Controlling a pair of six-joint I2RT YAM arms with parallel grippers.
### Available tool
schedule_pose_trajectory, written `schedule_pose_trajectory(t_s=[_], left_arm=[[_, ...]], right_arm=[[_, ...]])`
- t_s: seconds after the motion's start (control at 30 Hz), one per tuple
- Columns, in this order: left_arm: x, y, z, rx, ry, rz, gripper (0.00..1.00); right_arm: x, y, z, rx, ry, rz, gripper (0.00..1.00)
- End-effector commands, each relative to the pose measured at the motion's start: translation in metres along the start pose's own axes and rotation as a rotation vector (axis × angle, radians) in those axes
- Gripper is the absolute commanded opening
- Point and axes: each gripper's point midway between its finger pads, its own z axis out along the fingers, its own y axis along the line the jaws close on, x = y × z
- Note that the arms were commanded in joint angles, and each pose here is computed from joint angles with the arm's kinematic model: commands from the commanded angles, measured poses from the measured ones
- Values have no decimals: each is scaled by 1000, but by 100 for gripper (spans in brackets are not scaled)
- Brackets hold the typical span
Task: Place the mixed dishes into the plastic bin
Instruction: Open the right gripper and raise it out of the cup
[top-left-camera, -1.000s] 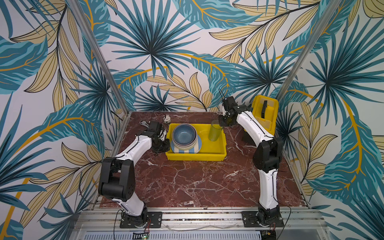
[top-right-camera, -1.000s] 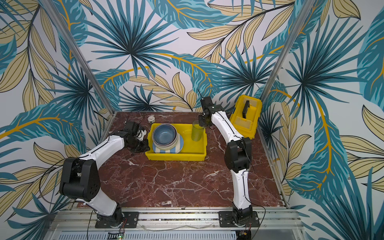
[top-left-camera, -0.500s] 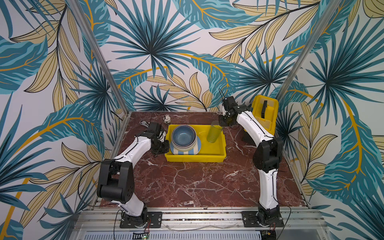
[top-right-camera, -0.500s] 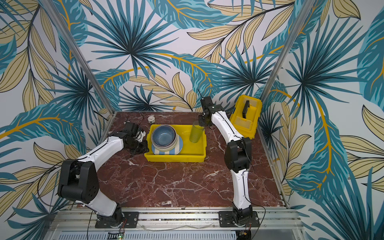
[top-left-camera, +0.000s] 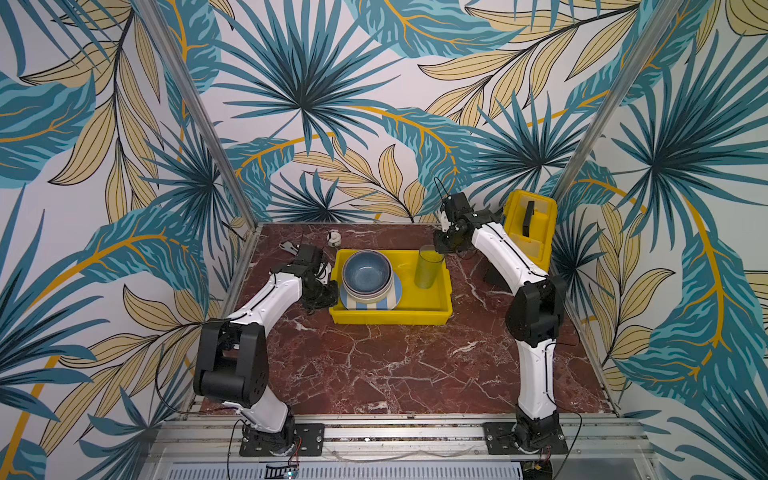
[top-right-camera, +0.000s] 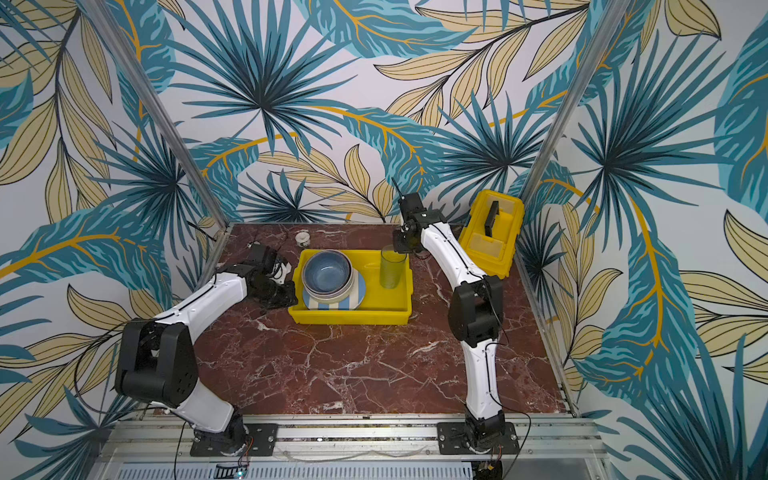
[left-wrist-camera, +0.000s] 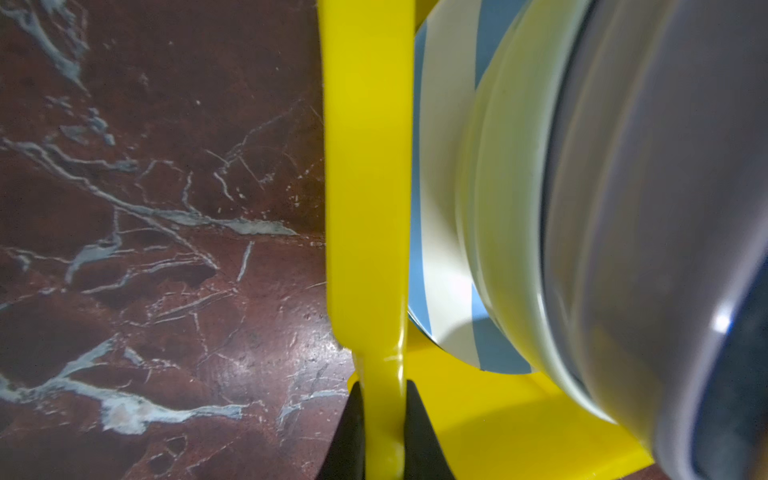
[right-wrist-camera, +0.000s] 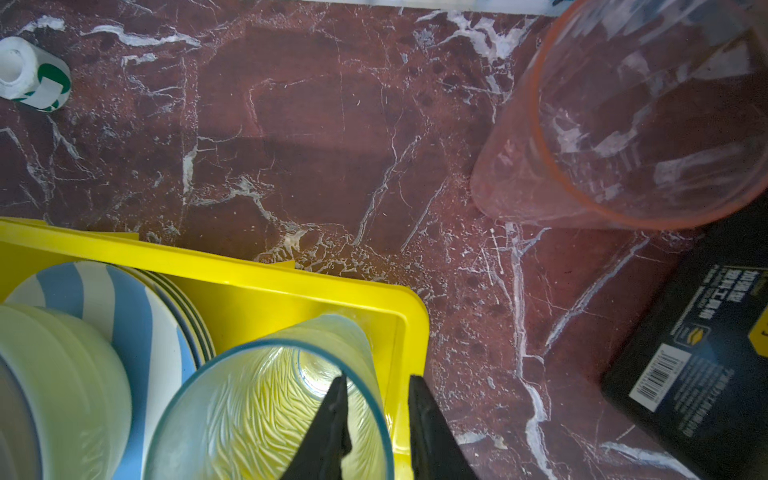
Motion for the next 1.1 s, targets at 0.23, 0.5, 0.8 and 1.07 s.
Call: schedule_pose_trajectory(t_s=[0.23, 0.5, 0.8, 1.07], left_arm=[[-7, -12, -25, 31, -45, 28, 9], [-5, -10, -23, 23, -40, 26, 9], [-4, -9, -23, 18, -36, 26, 9], [-3, -8, -22, 15, -35, 24, 9]], right_arm=[[18, 8, -9, -18, 26, -52, 24], [19, 10, -13, 21, 7, -103, 11], [5, 4, -13, 76, -41, -113, 8], [-4, -7, -9, 149, -50, -121, 8]])
